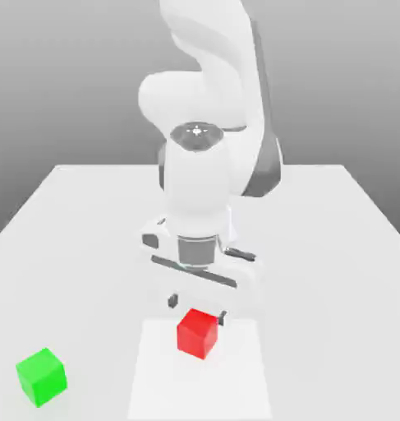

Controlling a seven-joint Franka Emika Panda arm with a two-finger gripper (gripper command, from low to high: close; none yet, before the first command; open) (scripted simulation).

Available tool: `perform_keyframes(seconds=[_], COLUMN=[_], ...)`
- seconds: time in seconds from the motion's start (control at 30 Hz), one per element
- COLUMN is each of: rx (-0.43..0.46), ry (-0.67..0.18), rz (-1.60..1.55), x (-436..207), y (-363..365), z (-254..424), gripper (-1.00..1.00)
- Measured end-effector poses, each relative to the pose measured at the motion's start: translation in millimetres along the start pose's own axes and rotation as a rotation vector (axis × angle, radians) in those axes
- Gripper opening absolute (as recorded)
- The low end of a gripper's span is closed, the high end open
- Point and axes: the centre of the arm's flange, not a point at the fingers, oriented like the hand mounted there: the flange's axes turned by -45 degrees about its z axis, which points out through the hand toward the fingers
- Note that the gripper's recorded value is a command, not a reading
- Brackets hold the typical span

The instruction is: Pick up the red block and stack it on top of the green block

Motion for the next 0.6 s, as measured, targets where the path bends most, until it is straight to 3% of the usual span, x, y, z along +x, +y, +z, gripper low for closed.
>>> perform_keyframes(seconds=[0.07, 0.1, 0.33, 0.6], rx=[-0.001, -0.002, -0.002, -0.002], ry=[-0.002, -0.003, -0.002, -0.001], rz=[-0.001, -0.002, -0.002, -0.004], x=[-2, -3, -3, -2], y=[1, 1, 1, 0], z=[16, 23, 23, -31], gripper=[0.0, -1.0, -1.0, -1.0])
